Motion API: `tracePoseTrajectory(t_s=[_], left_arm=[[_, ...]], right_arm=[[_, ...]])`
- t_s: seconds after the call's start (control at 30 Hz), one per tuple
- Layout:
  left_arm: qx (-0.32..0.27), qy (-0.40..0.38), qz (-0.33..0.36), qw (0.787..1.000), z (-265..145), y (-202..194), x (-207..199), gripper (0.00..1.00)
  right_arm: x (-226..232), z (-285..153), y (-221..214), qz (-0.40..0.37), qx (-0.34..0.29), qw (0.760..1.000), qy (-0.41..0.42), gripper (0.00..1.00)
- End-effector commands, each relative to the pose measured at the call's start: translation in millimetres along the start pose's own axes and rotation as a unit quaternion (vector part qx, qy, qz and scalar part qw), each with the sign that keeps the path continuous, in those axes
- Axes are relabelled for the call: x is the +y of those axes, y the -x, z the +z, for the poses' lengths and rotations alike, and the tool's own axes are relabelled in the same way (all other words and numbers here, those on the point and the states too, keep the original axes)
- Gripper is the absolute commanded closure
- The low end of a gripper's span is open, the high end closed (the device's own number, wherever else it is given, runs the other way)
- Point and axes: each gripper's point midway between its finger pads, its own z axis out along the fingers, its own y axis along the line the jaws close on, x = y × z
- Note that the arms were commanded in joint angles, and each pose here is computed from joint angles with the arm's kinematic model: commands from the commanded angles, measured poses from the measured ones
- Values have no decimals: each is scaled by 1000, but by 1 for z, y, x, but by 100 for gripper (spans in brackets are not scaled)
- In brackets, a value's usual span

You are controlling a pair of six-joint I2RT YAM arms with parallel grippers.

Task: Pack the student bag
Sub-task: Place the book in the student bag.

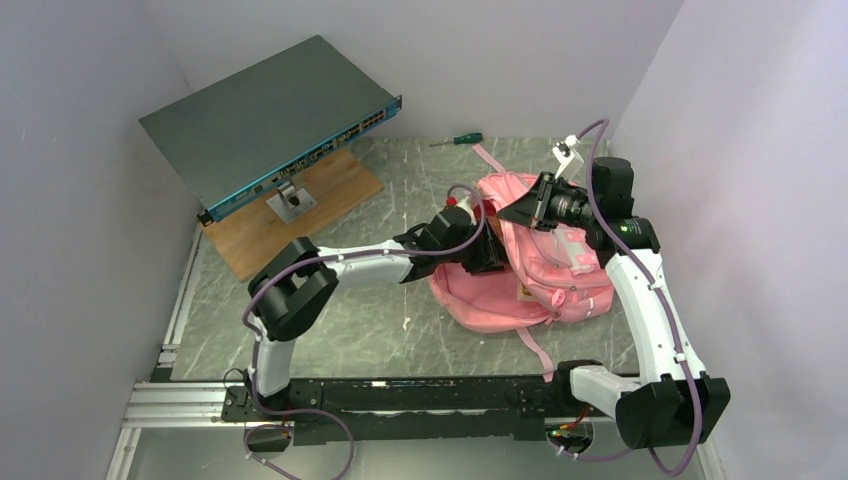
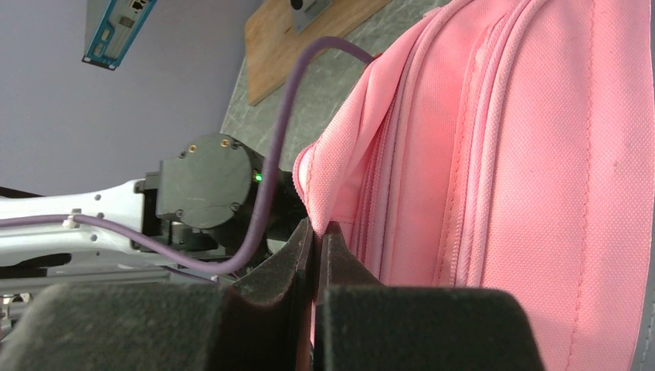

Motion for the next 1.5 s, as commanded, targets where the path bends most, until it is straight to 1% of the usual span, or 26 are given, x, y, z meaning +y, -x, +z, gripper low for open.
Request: tracePoseTrajectory(t_s=[0.0, 0.1, 0.2, 0.27, 0.3, 0.37, 0.43, 0.5, 0.63, 0.77, 0.87, 0.93, 1.03, 1.1, 1.13, 1.17, 1.23, 1.3, 1.4, 1.47], left_arm=[[51, -56, 6, 997, 20, -26, -28, 53], [75, -56, 5, 996, 37, -47, -32, 55], [84, -61, 0, 995, 52, -48, -36, 55], [86, -64, 15, 994, 53, -43, -45, 52], [82, -67, 25, 994, 49, -40, -51, 48], [66, -64, 41, 995, 34, -35, -47, 37], [53, -71, 49, 995, 15, -30, -45, 29], [47, -82, 63, 994, -11, -25, -48, 24], [32, -88, 97, 991, -60, -24, -36, 16], [13, -85, 165, 983, -114, -28, -30, 12], [-10, -83, 214, 973, -152, -31, -23, 11], [-29, -68, 238, 968, -175, -27, -14, 9], [-61, -43, 271, 960, -206, -11, -12, 7], [-86, -23, 286, 954, -224, 5, -13, 6], [-100, -14, 293, 951, -230, 14, -14, 5], [-110, -11, 298, 948, -235, 21, -17, 3], [-121, -2, 302, 946, -238, 34, -19, 2], [-114, 13, 296, 948, -232, 46, -16, 2], [-91, 30, 284, 954, -216, 56, -8, 4], [-75, 35, 275, 958, -205, 58, -3, 8]], right_arm=[[46, -13, 25, -64, -40, 994, 75, 100], [44, -13, 24, -62, -38, 995, 69, 100], [44, -14, 23, -58, -41, 995, 66, 100], [41, -14, 22, -57, -41, 996, 60, 100], [40, -14, 21, -57, -39, 996, 57, 100], [33, -13, 18, -59, -34, 997, 43, 100], [25, -12, 16, -62, -31, 997, 25, 100], [19, -9, 10, -61, -21, 998, 21, 100], [15, -6, -6, -58, 4, 998, 38, 100], [16, -5, -25, -52, 37, 996, 64, 100], [19, -4, -44, -50, 64, 994, 79, 92], [18, 3, -67, -44, 90, 992, 77, 86], [21, 23, -122, -5, 148, 984, 100, 78], [21, 38, -166, 28, 185, 975, 120, 74], [22, 42, -182, 48, 201, 971, 123, 69], [20, 44, -196, 56, 214, 968, 119, 61], [11, 45, -207, 66, 215, 969, 103, 52], [3, 44, -206, 64, 200, 974, 81, 41], [-10, 45, -189, 31, 171, 984, 21, 31], [-12, 44, -169, 5, 150, 989, -6, 27]])
